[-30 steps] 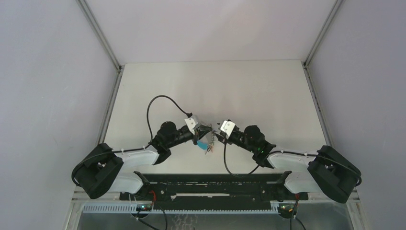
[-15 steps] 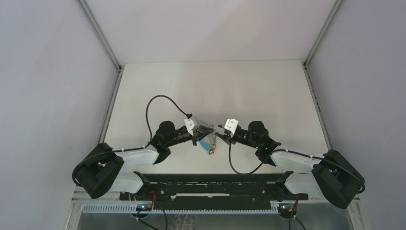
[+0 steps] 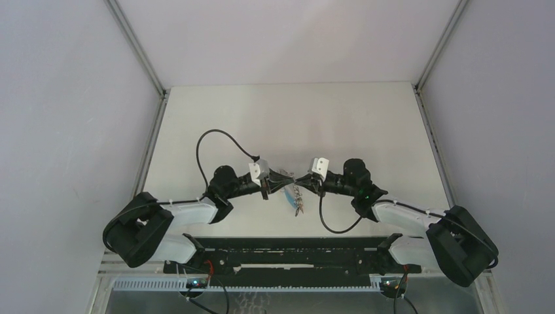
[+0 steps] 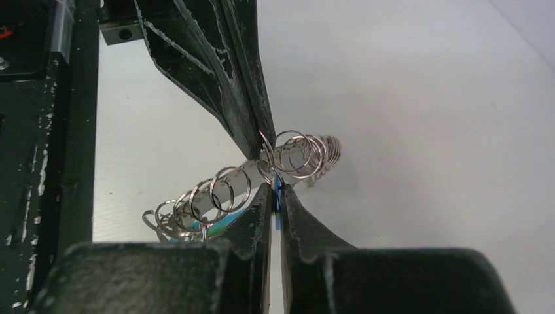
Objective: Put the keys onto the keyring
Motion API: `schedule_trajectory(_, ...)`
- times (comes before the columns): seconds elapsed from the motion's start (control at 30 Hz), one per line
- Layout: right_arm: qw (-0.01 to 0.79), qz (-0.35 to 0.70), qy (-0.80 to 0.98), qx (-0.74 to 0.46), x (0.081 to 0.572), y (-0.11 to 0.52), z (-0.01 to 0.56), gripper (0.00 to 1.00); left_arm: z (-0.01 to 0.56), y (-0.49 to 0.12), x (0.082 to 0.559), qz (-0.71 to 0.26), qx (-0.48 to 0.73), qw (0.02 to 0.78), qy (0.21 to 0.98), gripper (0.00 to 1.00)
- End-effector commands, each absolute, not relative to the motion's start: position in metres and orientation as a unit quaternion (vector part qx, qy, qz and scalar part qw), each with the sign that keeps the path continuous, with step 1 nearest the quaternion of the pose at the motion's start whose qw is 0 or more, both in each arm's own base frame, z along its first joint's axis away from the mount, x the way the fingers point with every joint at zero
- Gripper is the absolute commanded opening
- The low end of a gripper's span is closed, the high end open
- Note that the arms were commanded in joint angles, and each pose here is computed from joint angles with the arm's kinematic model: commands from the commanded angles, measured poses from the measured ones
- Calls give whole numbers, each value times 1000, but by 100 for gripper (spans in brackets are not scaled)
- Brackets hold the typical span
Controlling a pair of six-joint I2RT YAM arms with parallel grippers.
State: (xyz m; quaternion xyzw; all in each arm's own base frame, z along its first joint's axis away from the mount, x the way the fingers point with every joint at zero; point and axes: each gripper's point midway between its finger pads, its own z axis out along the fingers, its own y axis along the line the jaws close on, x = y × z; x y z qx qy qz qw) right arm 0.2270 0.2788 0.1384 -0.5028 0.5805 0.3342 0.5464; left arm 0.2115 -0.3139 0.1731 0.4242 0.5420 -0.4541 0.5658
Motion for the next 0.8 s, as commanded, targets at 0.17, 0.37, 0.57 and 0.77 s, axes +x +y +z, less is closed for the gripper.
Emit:
schedule_trajectory(0.17, 513, 388, 571, -511, 221, 283, 155, 0, 202, -310, 206, -479, 409, 604, 489, 0)
schedule_trajectory(0.37, 475, 428, 572, -514, 215, 292, 156, 0, 203, -312, 205, -498, 398, 601, 482, 0)
schedule_trajectory(0.57, 473, 420, 576, -517, 216, 289, 157, 10, 202, -310, 207, -493, 397, 603, 485, 0)
schedule_trajectory(0.77, 426, 424, 600, -528, 212, 290, 148, 18, 202, -311, 206, -498, 400, 599, 483, 0)
